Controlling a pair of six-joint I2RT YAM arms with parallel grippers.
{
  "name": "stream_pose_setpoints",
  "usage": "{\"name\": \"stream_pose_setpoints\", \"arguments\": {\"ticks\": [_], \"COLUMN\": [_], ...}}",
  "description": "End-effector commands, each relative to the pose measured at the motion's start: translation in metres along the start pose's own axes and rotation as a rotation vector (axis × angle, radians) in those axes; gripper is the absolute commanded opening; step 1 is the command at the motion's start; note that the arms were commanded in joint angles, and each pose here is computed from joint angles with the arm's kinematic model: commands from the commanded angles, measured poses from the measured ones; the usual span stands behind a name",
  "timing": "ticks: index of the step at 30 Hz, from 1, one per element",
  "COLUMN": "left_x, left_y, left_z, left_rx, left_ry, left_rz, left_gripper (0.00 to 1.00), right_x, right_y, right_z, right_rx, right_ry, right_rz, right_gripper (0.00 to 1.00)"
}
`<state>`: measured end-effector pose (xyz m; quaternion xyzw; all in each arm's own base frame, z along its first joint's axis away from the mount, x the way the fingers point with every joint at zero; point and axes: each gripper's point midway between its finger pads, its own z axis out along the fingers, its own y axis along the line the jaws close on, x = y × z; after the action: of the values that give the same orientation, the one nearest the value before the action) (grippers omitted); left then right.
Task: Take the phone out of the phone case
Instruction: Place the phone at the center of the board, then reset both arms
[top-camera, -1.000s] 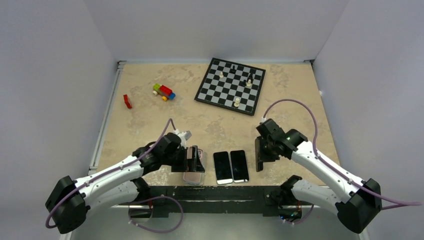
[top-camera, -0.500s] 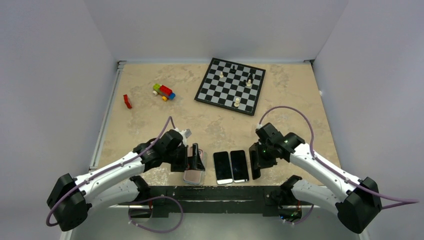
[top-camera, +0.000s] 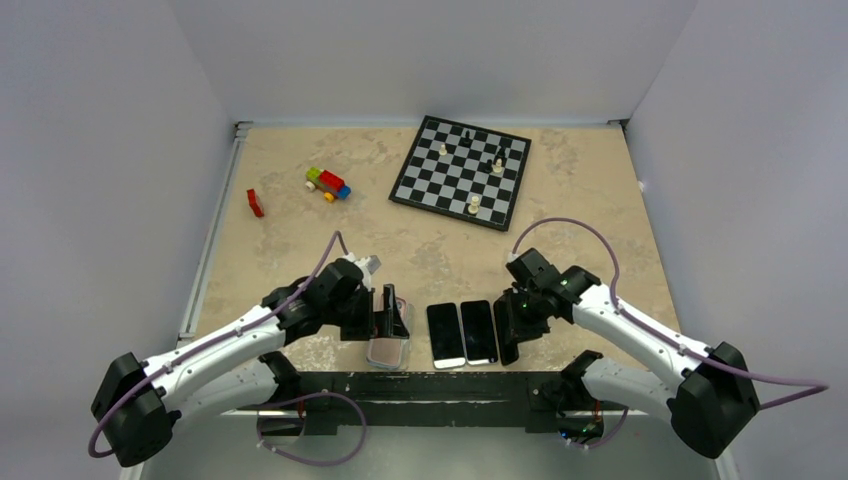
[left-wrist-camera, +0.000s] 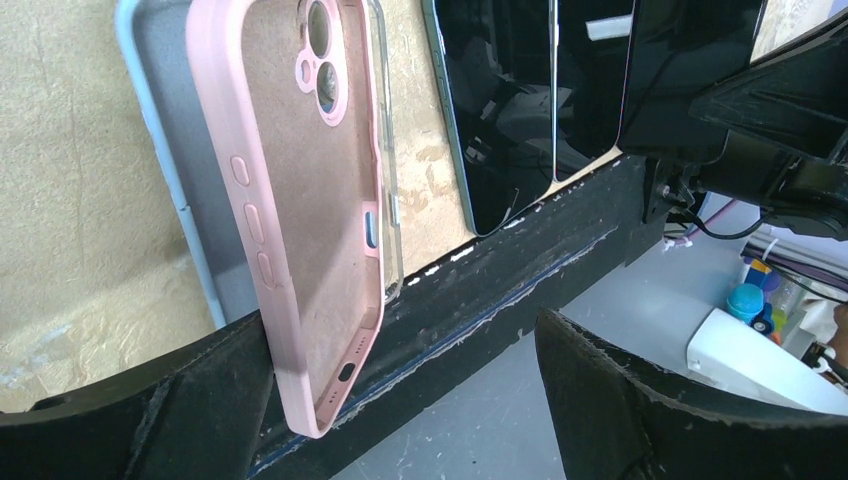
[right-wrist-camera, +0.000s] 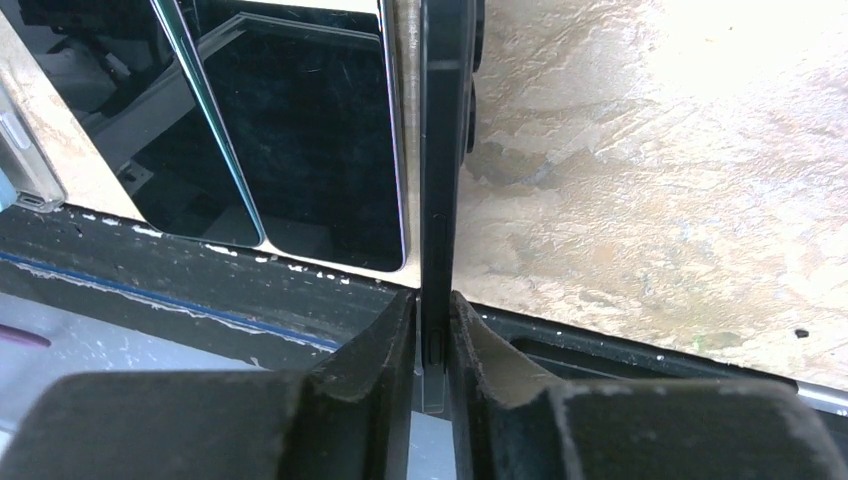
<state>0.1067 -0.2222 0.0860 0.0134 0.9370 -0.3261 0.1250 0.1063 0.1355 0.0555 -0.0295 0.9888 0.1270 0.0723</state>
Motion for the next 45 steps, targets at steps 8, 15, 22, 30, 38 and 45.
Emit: {"name": "stream_pose_setpoints", "arguments": {"ticks": [8, 15, 22, 30, 38, 45], "left_x": [-0.011, -0.015, -0.014, -0.017, -0.021, -0.035], "left_y": [-0.014, -0.018, -0.013, -0.014, -0.011, -0.020], "left_z": [-0.009, -0.014, -0.017, -0.023, -0.031, -0.047], "left_rx": [0.039, 0.045, 0.001, -0.023, -0.077, -0.063], "left_ry": [-0.045, -0.061, -0.048, -0.052, -0.049, -0.130], "left_rz": [0.048, 0.065, 0.062, 0.063, 0.083, 0.110], "left_gripper": [1.00, 1.00, 1.00, 1.00, 1.00, 1.00], "right_x": [-0.013, -0.018, -0.029, -0.056, -0.080, -0.097], "right_y": [-0.003, -0.008, -0.011, 0.004, 0.022, 0.044], "right_z": [-0.001, 0.002, -0.004, -0.024, -0.042, -0.060], "right_rx": [0.046, 0.081, 0.109, 0.050, -0.009, -0.122], "right_ry": [-0.051, -0.074, -0.135, -0.257, -0.346, -0.439], "right_rz": [0.030, 0.064, 0.094, 0.099, 0.059, 0.036], "right_gripper": [0.44, 0.65, 0.73, 0.74, 0.75, 0.75]}}
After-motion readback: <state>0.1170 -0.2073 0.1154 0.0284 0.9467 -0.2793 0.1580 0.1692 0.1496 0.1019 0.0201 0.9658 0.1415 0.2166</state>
